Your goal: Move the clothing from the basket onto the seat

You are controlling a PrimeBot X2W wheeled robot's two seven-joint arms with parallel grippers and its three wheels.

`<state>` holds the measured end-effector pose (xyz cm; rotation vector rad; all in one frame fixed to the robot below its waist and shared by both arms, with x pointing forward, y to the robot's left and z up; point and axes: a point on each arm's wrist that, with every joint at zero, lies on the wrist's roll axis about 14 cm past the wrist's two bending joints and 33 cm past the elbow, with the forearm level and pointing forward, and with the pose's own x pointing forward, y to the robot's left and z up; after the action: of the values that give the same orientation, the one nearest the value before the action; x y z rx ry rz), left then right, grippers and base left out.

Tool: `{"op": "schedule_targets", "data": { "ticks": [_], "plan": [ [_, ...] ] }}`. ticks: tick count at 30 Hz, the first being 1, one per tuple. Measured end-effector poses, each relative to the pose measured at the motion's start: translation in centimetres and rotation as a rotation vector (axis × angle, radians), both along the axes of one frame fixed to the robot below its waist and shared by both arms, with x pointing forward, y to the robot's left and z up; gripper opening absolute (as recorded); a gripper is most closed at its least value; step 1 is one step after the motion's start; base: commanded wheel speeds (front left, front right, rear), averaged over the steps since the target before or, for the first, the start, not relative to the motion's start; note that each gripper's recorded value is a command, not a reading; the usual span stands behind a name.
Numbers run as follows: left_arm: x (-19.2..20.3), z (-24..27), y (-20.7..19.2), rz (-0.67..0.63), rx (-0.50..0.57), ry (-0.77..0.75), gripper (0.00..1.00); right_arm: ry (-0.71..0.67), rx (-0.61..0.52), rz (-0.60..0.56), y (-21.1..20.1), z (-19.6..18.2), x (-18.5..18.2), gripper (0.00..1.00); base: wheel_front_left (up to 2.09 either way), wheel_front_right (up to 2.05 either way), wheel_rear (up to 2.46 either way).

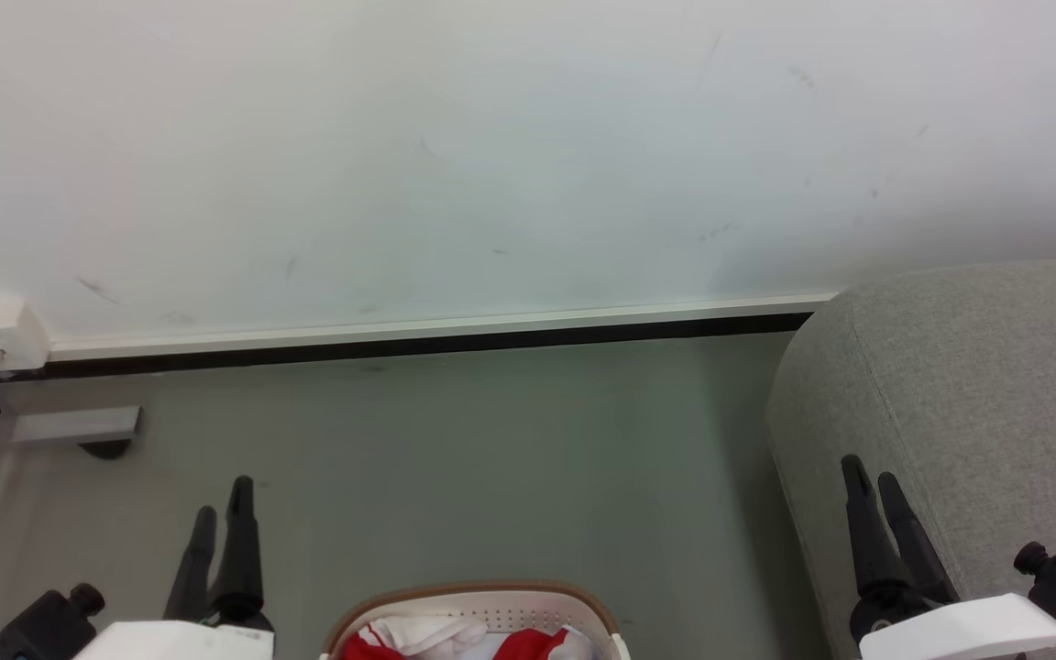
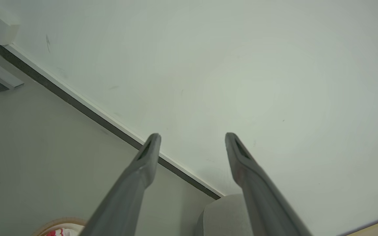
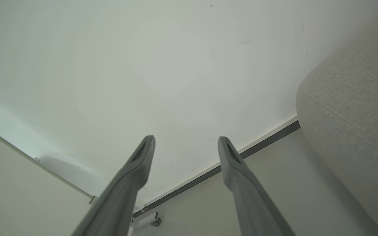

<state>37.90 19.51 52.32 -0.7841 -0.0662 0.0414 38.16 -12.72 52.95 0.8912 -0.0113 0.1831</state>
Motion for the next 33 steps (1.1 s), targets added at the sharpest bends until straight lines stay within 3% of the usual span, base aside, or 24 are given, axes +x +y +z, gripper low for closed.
{"op": "schedule_targets", "data": {
  "ticks": [12,33],
  "plan": [
    [-0.4,0.3,-0.1,0.011,0.146,-0.014,1.00,0.001,-0.190,-0.004,0.1,-1.4,-0.2,1.00,0.00,0.00,0.00],
    [-0.2,1.0,-0.5,0.016,0.367,-0.055,1.00,-0.090,-0.367,0.030,1.9,-0.4,-0.3,1.00,0.00,0.00,0.00]
  ]
}}
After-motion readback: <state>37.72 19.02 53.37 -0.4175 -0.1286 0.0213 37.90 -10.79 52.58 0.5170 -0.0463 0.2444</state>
